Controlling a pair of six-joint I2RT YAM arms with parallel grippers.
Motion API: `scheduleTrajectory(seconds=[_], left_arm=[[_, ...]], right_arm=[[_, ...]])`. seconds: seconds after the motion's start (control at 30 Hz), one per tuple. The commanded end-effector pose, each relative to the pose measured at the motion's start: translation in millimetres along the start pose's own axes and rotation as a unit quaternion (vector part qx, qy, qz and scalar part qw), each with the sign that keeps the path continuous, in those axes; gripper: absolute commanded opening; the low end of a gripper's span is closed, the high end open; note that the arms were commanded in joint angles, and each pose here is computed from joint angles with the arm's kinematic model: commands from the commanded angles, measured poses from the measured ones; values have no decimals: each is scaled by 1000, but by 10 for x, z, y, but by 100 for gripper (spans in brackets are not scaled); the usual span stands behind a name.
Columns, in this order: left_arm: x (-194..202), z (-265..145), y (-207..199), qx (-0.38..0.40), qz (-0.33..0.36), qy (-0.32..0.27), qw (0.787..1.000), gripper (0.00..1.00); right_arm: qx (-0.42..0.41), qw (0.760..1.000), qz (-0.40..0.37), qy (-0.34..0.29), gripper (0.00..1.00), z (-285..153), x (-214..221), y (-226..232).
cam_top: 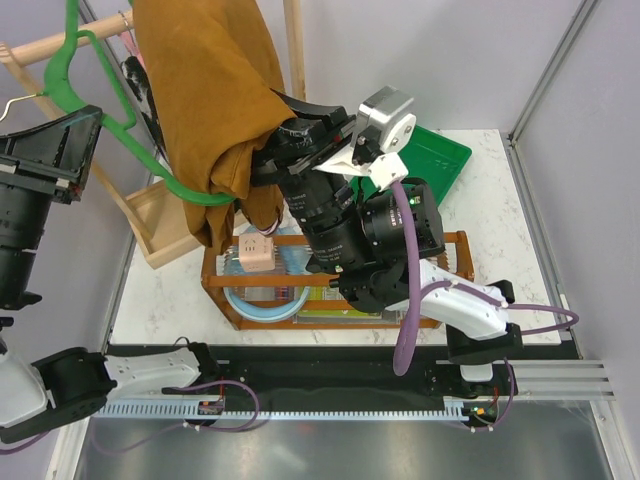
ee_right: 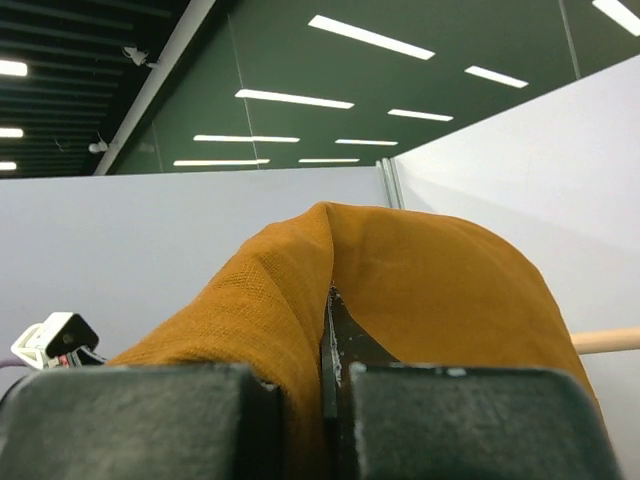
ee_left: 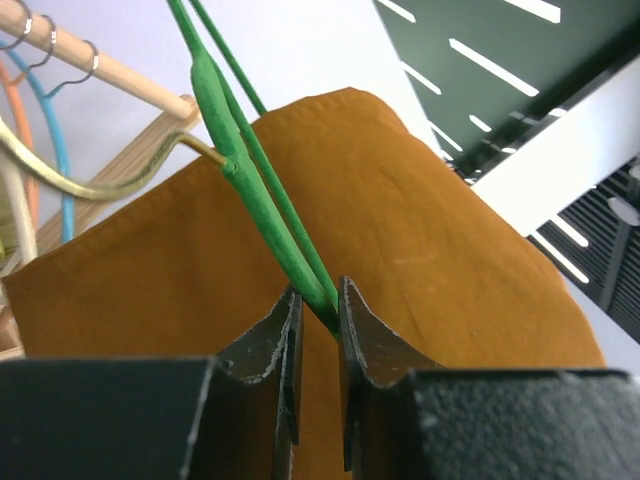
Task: Remove the trousers from the hanger
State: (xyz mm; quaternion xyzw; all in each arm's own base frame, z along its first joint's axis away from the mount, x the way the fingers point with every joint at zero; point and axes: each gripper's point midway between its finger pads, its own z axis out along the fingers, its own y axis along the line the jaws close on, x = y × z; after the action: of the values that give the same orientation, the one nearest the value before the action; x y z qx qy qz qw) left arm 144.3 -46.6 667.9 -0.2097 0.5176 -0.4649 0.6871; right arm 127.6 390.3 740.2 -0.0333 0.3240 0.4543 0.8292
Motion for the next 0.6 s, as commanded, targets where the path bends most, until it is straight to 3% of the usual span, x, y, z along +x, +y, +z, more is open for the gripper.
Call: scheduleTrajectory(seconds=[0.0, 0.3, 0.57], left_arm=[[274, 131, 411, -97, 108, 25, 989, 2], [335, -43, 753, -144, 177, 55, 972, 2], [396, -156, 616, -67, 205, 90, 972, 2]], right_arm=[[-17, 988, 5, -154, 0, 22, -1247, -201], [-5, 985, -10, -172, 0, 9, -1320, -255], [62, 981, 46, -178, 0, -26, -1358, -517]])
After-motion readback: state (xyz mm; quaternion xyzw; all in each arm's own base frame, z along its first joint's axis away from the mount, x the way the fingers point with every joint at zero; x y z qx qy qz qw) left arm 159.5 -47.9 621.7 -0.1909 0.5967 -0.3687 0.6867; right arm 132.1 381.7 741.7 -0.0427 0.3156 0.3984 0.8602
